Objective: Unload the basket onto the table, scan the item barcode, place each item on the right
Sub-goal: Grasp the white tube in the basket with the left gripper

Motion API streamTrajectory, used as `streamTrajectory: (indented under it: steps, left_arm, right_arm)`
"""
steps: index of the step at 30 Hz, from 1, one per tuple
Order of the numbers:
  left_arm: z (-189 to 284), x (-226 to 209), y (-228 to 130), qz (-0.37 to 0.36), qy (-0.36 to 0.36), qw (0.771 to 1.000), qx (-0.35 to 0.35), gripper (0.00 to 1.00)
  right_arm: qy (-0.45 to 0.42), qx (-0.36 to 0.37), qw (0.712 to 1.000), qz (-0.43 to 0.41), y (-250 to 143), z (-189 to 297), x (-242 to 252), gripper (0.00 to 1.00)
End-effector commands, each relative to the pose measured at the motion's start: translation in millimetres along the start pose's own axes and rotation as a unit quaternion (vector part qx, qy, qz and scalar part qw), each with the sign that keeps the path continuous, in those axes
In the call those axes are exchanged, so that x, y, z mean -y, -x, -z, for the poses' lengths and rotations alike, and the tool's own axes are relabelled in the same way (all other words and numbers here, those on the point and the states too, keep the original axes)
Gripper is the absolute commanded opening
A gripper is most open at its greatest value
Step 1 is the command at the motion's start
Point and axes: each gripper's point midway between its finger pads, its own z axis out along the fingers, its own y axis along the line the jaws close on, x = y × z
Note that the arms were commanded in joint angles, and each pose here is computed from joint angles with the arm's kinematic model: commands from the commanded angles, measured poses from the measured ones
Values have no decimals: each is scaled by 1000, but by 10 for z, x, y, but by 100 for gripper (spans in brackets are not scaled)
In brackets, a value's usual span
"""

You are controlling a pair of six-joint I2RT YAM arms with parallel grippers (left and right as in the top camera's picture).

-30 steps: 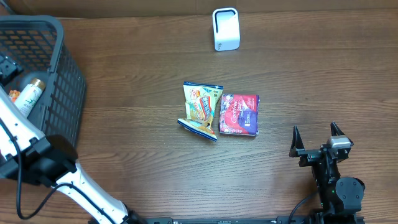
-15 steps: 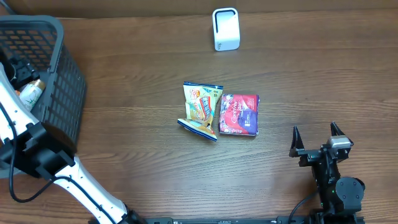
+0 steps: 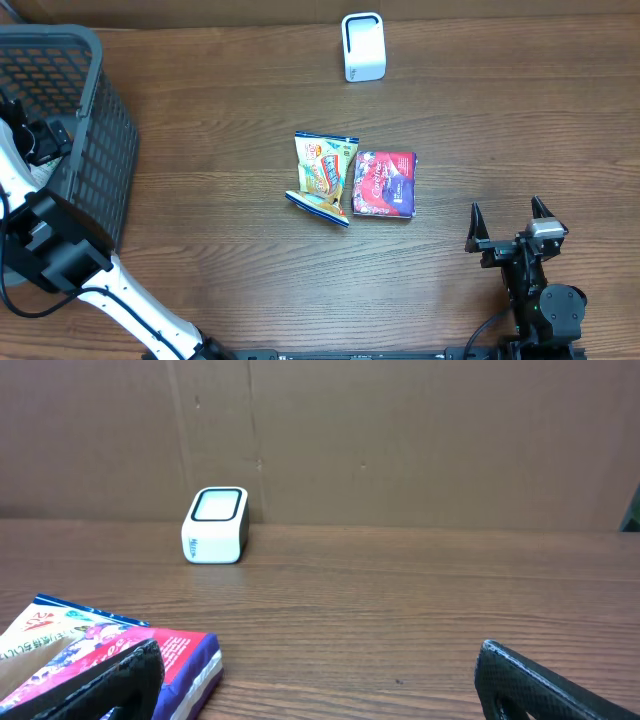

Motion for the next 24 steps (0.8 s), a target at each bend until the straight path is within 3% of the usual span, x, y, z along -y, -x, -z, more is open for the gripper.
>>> streamTrajectory:
  steps: [1, 4, 16, 24]
  left_arm:
    - [-55, 109, 138, -48, -17, 998, 26, 96]
    - [-95, 205, 166, -77, -43, 996, 35, 95]
    - [-391, 185, 147, -92, -33, 994, 40, 96]
    - [-615, 161, -70, -124, -22, 992, 6, 96]
  right_arm:
    - [1, 3, 1000, -3, -11, -1, -4, 100]
    - [1, 3, 1000, -3, -11, -1, -4, 100]
    - [1, 3, 1000, -3, -11, -1, -4, 100]
    - [1, 3, 1000, -3, -11, -1, -4, 100]
